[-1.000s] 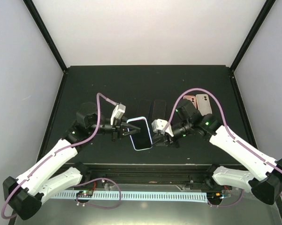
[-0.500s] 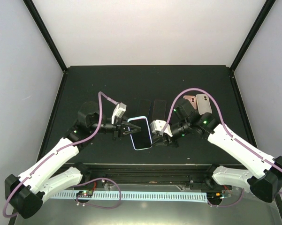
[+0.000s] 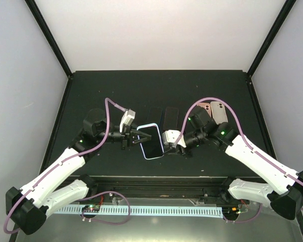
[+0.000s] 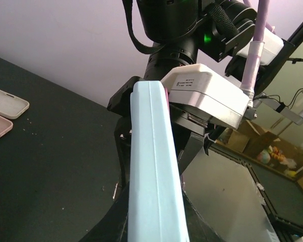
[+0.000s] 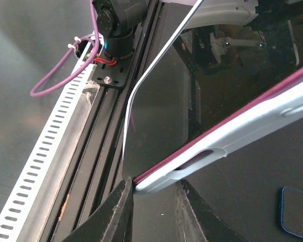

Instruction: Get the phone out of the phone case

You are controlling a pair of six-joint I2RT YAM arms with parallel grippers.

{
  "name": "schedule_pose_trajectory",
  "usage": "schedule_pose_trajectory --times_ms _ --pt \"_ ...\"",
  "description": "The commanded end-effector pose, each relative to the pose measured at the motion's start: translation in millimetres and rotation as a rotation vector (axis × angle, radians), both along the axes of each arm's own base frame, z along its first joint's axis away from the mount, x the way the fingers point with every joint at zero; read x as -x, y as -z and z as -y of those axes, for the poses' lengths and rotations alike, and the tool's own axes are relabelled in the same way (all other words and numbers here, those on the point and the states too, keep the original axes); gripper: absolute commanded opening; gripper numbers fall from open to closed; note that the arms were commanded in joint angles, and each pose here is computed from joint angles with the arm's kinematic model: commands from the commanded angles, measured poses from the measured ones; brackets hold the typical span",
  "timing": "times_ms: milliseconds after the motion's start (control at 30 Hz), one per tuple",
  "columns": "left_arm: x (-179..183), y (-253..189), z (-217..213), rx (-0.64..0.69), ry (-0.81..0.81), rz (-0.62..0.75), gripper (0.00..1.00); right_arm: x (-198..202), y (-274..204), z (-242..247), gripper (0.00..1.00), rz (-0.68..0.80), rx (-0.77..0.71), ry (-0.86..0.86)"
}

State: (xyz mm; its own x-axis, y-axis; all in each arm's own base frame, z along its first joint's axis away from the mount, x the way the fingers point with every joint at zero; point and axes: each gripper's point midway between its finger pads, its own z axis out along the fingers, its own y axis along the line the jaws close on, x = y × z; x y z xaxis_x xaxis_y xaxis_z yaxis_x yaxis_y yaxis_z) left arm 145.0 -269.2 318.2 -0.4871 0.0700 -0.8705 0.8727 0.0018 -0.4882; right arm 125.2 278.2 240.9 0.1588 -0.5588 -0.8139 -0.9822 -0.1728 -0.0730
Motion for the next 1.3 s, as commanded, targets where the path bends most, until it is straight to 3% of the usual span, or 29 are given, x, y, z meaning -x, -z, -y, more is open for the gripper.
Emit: schedule_pose_trajectory --times_ms 0,267,433,567,800,1267 --pt "49.3 -40.0 -5.8 0.098 0.242 0.065 0.02 -44.0 15.2 3.1 0.24 0.2 0.069 0.106" --pt "53.1 -41.6 -5.4 0.099 0.26 0.062 0.02 -57.1 18.0 7.5 0.25 0.289 0.091 0.138" --pt "52.7 -40.8 -4.3 0.096 0.261 0.057 0.02 -57.2 12.9 4.6 0.24 0.27 0.072 0.151" --pt "49.7 -40.4 -3.7 0.097 0.238 0.059 0.02 -47.9 -0.8 -6.9 0.24 0.126 -0.018 0.179" --pt "46.2 -32.8 -0.8 0.091 0.219 0.047 0.02 -27.8 -20.7 -26.9 0.33 -0.159 -0.121 0.153" --pt "34.6 -15.2 1.5 0.066 0.113 0.054 0.01 -34.0 -59.8 -36.2 0.4 -0.34 -0.209 0.231"
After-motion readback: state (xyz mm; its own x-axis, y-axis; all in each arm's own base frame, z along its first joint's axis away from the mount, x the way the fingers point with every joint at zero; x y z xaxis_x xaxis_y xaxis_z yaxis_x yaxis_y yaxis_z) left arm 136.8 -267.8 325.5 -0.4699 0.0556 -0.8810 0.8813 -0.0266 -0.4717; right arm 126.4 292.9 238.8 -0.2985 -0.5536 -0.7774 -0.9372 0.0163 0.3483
